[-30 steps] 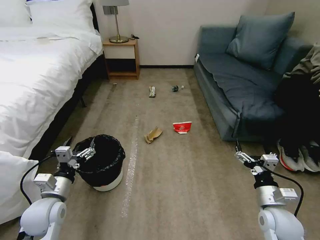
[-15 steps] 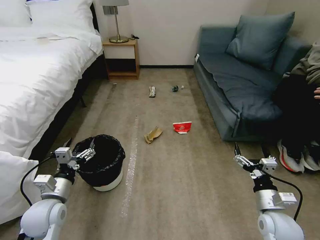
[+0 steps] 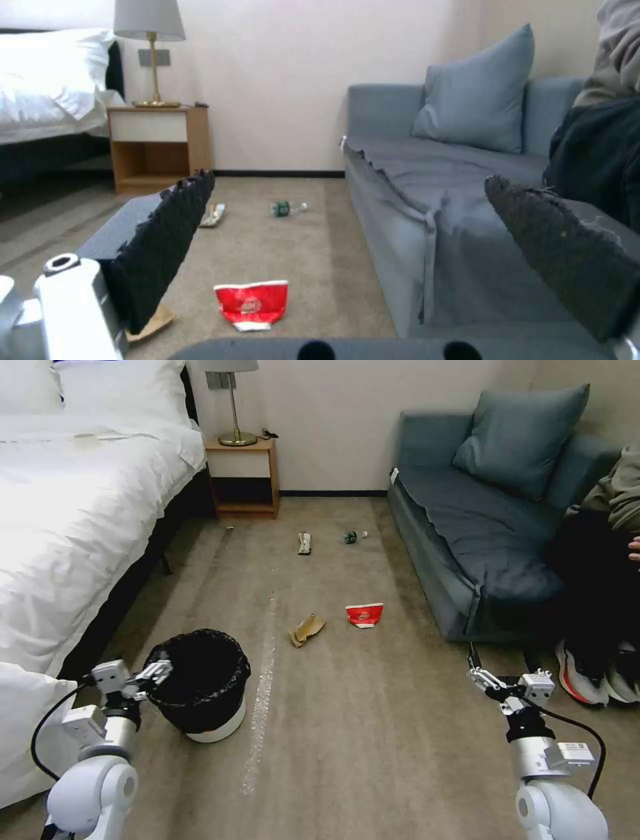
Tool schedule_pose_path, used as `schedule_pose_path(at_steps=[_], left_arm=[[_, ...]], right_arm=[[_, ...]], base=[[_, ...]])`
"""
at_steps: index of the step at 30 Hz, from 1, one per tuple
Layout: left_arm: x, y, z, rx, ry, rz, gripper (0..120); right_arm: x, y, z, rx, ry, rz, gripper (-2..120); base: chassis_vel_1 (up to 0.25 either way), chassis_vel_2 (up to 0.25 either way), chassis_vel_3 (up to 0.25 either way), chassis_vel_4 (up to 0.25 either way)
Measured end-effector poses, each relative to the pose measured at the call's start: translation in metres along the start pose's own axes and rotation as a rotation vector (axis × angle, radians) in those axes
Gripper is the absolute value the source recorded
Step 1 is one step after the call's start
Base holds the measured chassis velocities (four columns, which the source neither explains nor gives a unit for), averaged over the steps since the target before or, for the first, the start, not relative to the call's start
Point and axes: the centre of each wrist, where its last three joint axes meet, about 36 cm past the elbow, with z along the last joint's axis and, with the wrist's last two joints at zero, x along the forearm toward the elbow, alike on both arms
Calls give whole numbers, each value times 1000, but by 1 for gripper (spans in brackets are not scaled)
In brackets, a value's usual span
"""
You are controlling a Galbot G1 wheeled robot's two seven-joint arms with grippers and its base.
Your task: Pick up the trash bin, then pick up the garbage on the floor and place it into the trash bin.
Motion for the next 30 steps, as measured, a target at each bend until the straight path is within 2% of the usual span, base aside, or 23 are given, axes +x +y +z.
schedule_pose_path(at_steps=[1,2,4,5,7,11,13,18,27,30], left_arm=[[-5,1,-2,23,53,-28,100],[-5,1,-2,23,53,-28,100],[-13,1,-3,49,111,-43,100],[-13,1,-3,49,111,-43,100],[-32,1,0,79,166,-68,100],[-44,1,0,105,199,-72,100],[-58,0,-5,157,243,-52,100],[-68,-1,-7,191,278,-36,100],[-78,5,3,215,332,-61,100],[-88,9,9,231,351,-73,99]], right_arm=[[0,1,0,0,1,0,100],[0,1,0,0,1,0,100],[1,1,1,0,0,1,100],[1,1,1,0,0,1,100],[3,2,1,2,-3,-1,100],[6,1,2,5,-5,-1,100],[7,0,1,8,-9,-3,100],[2,9,-2,-3,-24,-24,100],[-1,18,-4,-16,-29,-49,100],[1,17,-2,-14,-26,-48,100]], base=[[0,0,0,0],[0,0,0,0],[0,0,0,0],[0,0,0,0],[0,0,0,0],[0,0,0,0],[0,0,0,0],[0,0,0,0],[0,0,0,0],[0,0,0,0]])
